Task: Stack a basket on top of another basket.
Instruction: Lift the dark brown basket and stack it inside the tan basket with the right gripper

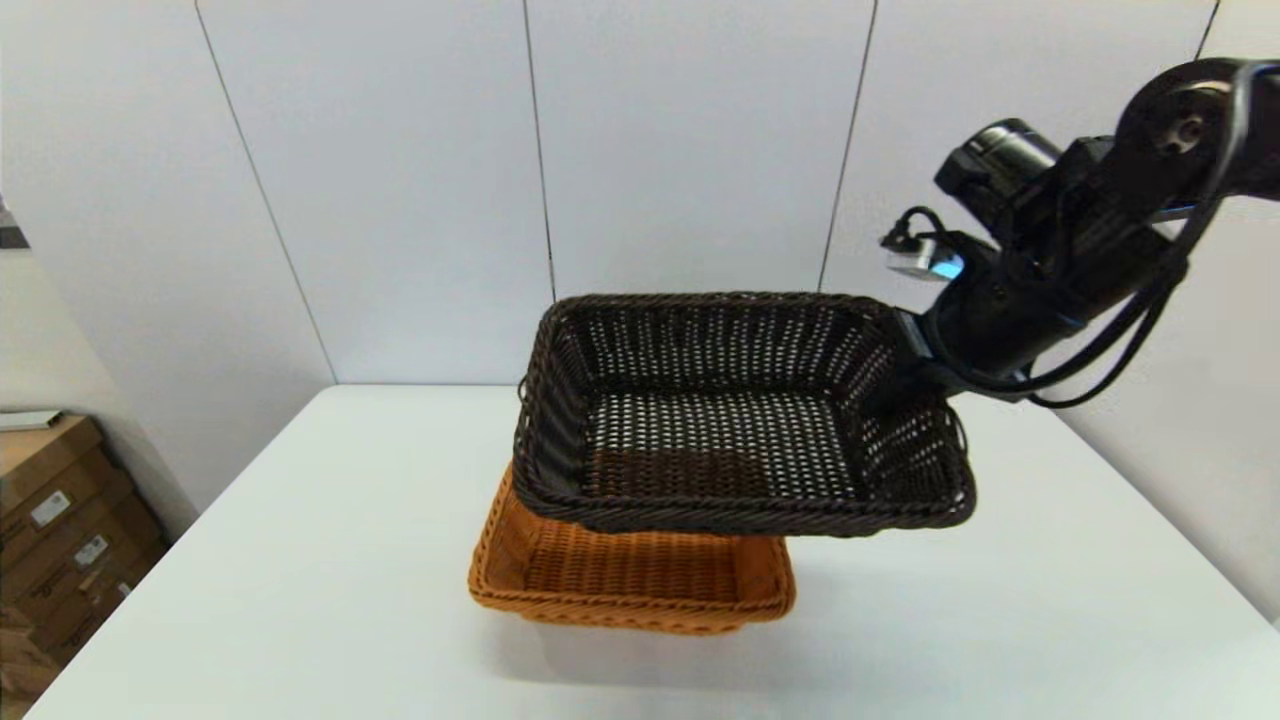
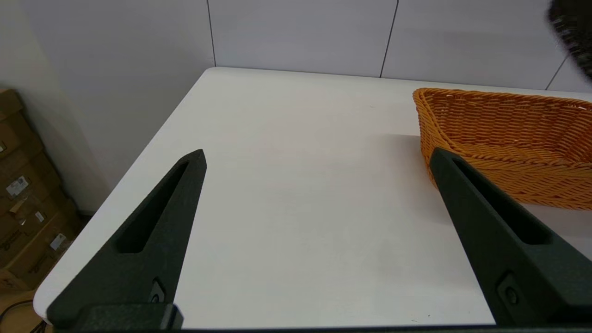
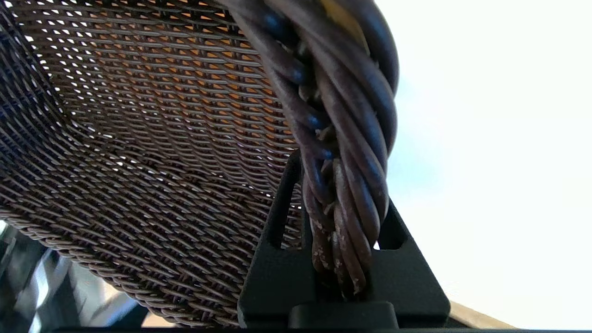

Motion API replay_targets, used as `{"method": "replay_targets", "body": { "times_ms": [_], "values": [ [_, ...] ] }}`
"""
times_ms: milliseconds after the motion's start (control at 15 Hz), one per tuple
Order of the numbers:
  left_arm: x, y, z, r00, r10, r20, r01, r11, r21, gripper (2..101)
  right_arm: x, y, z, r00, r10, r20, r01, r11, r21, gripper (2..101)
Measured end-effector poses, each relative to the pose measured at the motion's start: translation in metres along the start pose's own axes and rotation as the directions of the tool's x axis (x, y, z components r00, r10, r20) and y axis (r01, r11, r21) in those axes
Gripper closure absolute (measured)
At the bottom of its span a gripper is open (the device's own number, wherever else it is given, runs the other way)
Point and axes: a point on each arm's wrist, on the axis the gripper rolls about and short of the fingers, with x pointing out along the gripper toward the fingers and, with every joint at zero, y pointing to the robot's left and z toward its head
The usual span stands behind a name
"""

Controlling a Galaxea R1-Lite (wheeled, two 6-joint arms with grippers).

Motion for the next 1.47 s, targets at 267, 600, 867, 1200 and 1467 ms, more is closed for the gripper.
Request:
{"method": "replay_targets", "body": {
  "times_ms": [267,600,867,1200,1467],
  "values": [
    [0.0,0.0,0.0,1.0,0.0,0.0,0.0,1.0,0.001,5.4,0.038,0.028,0.0,0.998,-0.057,-0.028,0.057,0.998,0.022,87.4],
    [0.0,0.0,0.0,1.0,0.0,0.0,0.0,1.0,0.001,5.4,0.064,0.049,-0.002,0.998,-0.027,-0.048,0.03,0.998,0.059,87.4],
    [0.0,0.0,0.0,1.0,0.0,0.0,0.0,1.0,0.001,5.4,0.082,0.06,-0.007,0.995,-0.006,-0.104,0.012,0.998,0.062,87.4],
    [0.0,0.0,0.0,1.0,0.0,0.0,0.0,1.0,0.0,5.4,0.096,0.061,-0.004,0.993,0.024,-0.118,-0.016,0.998,0.062,87.4],
    [0.0,0.0,0.0,1.0,0.0,0.0,0.0,1.0,0.0,5.4,0.101,0.062,0.002,0.996,0.045,-0.078,-0.041,0.998,0.049,87.4]
  ]
}}
